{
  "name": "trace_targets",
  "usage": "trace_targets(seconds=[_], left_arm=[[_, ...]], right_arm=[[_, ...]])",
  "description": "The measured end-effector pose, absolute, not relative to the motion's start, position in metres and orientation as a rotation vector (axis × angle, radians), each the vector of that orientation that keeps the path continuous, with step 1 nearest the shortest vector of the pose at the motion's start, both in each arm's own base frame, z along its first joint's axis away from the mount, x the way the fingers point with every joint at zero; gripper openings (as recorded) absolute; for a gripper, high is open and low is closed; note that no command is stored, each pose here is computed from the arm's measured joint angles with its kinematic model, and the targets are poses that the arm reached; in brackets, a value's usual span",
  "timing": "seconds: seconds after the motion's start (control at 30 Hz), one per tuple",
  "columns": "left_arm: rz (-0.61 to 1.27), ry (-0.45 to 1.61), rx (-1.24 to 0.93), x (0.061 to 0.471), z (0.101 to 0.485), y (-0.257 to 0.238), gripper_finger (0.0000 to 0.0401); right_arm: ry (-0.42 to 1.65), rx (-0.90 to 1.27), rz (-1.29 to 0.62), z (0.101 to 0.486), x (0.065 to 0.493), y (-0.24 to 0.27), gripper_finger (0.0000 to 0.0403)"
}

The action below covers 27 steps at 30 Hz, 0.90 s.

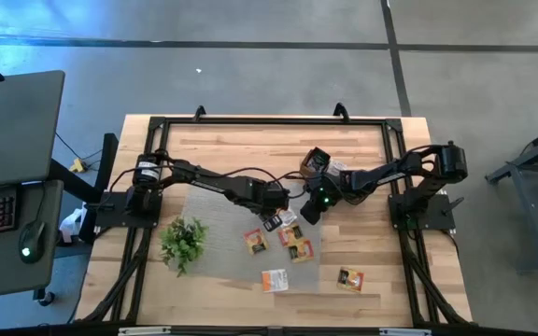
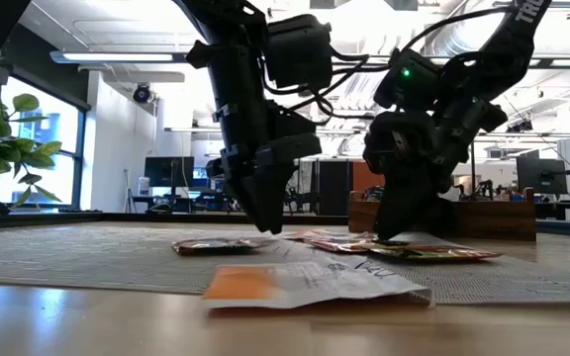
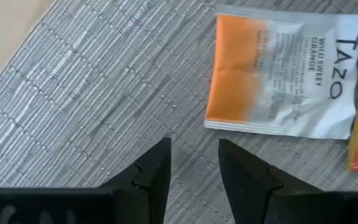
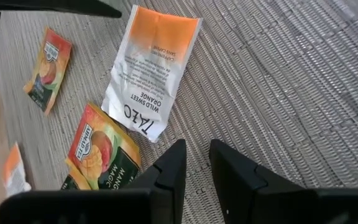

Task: Pick & Place Tea
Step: Put the orange tea bag into the middle section of the wooden organizer

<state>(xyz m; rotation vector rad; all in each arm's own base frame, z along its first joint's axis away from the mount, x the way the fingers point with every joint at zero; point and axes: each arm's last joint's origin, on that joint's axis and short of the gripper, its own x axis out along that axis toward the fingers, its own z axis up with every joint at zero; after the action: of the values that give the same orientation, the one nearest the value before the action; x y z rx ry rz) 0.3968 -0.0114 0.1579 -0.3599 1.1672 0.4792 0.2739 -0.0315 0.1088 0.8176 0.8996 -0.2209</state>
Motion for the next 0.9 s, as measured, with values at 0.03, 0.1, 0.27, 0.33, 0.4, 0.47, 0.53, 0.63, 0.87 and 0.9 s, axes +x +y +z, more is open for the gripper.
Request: trace_targets(seconds=[0.03,0.1,0.27,0.33,0.4,0.47,0.53,0.63,0.87,0.9], left_arm=[[0.48,1.165,-0.361,0.397,0.158,-0.011,0.0131],[0.479,1.157,-0.363,0.4,0.154,-0.011,0.0131],[0.471,1.124,-0.367,0.404,0.152,-0.011,0.0131],[0.454,1.094,-0.372,0.407,0.153,-0.011,0.0131],[0.432,1.078,-0.382,0.409,0.154,-0.011,0.0131],[0.422,1.052,-0.389,0.411,0.155,-0.012,0.0131],[0.418,1.037,-0.391,0.413,0.156,-0.012,0.0131],[0.415,1.036,-0.385,0.413,0.156,-0.012,0.0131],[0.41,1.012,-0.39,0.415,0.157,-0.012,0.0131],[0.408,1.005,-0.392,0.416,0.157,-0.012,0.0131]], right_arm=[[0.896,0.808,-0.216,0.109,0.274,-0.032,0.0071],[0.879,0.801,-0.208,0.11,0.275,-0.033,0.0071],[0.835,0.829,-0.172,0.113,0.279,-0.033,0.0071],[0.82,0.835,-0.157,0.114,0.28,-0.032,0.0071],[0.81,0.844,-0.164,0.115,0.28,-0.033,0.0071],[0.804,0.85,-0.175,0.115,0.281,-0.033,0.0071],[0.805,0.861,-0.181,0.115,0.281,-0.033,0.0071],[0.821,0.886,-0.198,0.114,0.279,-0.033,0.0071],[0.881,0.952,-0.238,0.111,0.276,-0.028,0.0071],[0.885,0.949,-0.233,0.111,0.276,-0.026,0.0071]])
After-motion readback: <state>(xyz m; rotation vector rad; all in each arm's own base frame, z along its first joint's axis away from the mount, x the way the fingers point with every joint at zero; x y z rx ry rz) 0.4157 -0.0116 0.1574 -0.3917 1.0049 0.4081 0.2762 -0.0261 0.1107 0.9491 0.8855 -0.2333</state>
